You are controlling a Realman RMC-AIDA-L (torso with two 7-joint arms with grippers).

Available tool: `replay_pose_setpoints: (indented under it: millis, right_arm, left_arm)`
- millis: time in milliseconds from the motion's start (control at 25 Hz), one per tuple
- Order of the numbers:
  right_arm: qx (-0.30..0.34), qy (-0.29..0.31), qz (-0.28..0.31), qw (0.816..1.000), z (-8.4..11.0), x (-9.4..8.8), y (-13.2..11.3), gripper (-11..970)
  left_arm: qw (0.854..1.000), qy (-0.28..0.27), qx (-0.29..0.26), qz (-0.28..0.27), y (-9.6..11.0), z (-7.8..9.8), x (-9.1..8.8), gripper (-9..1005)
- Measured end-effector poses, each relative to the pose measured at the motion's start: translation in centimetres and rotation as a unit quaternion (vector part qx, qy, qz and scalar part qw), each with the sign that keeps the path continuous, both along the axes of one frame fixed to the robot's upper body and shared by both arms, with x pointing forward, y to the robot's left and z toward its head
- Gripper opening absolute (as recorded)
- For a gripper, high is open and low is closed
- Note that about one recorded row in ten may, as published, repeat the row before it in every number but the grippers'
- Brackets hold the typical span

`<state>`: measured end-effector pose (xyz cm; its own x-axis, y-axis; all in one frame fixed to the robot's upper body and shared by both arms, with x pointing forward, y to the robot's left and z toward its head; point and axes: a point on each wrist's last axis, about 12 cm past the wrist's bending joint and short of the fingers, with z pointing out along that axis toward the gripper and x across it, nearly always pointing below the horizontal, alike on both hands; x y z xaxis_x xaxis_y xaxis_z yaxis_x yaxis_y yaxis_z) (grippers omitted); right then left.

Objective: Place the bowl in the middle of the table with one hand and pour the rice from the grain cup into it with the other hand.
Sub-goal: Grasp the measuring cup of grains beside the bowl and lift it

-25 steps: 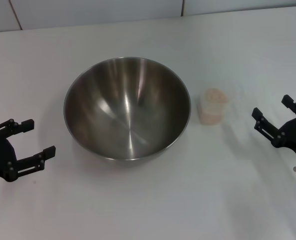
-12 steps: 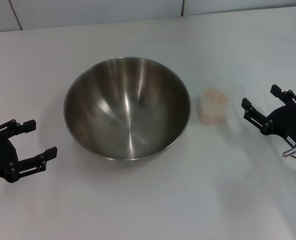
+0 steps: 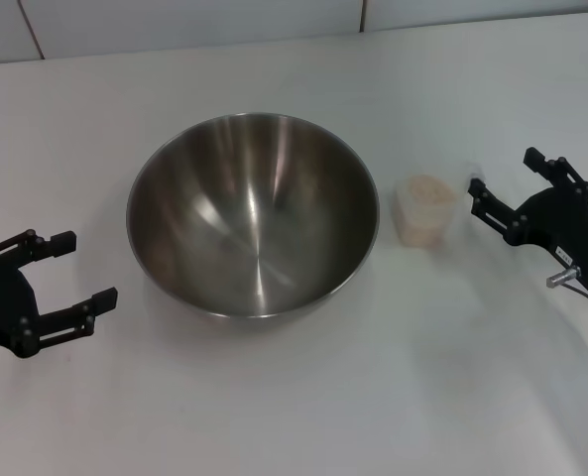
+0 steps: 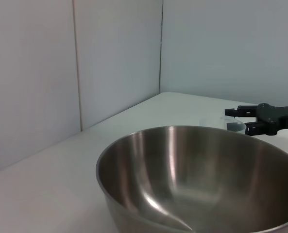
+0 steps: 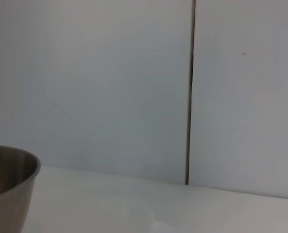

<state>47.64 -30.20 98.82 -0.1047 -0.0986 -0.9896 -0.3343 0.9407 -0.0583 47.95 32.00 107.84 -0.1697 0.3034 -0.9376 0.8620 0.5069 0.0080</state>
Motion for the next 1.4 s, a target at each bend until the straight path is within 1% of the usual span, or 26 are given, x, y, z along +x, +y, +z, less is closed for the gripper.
replay_pose_setpoints:
  millis: [120, 240, 320, 360, 640, 880, 1080, 1400]
  right_arm:
    - [0.003, -0.005, -0.007, 1.0, 0.2, 0.3, -0.1, 833]
    - [0.005, -0.009, -0.011, 1.0, 0.4, 0.7, -0.1, 833]
    - [0.005, -0.01, -0.01, 1.0, 0.4, 0.7, 0.0, 833]
    - [0.005, -0.01, -0.01, 1.0, 0.4, 0.7, 0.0, 831]
    - [0.007, -0.014, -0.006, 1.0, 0.6, 1.0, 0.2, 818]
    - [0.008, -0.019, -0.002, 1.0, 0.8, 1.4, 0.5, 629]
    - [0.009, -0.019, -0.001, 1.0, 0.8, 1.4, 0.6, 395]
    - [0.008, -0.019, 0.002, 1.0, 0.8, 1.5, 0.7, 233]
  left_arm:
    - [1.0, -0.011, 0.007, -0.004, 0.0, 0.6, 0.3, 817]
    - [1.0, -0.015, 0.01, -0.007, -0.1, 0.8, 0.4, 817]
    - [1.0, -0.018, 0.014, -0.013, -0.2, 1.1, 0.5, 817]
    - [0.999, -0.022, 0.025, -0.024, -0.4, 1.3, 0.6, 817]
    - [0.999, -0.021, 0.027, -0.031, -0.7, 1.6, 1.0, 817]
    - [0.999, -0.023, 0.026, -0.039, -0.9, 1.8, 1.2, 816]
    - [0.999, -0.024, 0.026, -0.041, -1.0, 1.8, 1.2, 816]
    - [0.998, -0.022, 0.026, -0.046, -1.2, 1.8, 1.2, 816]
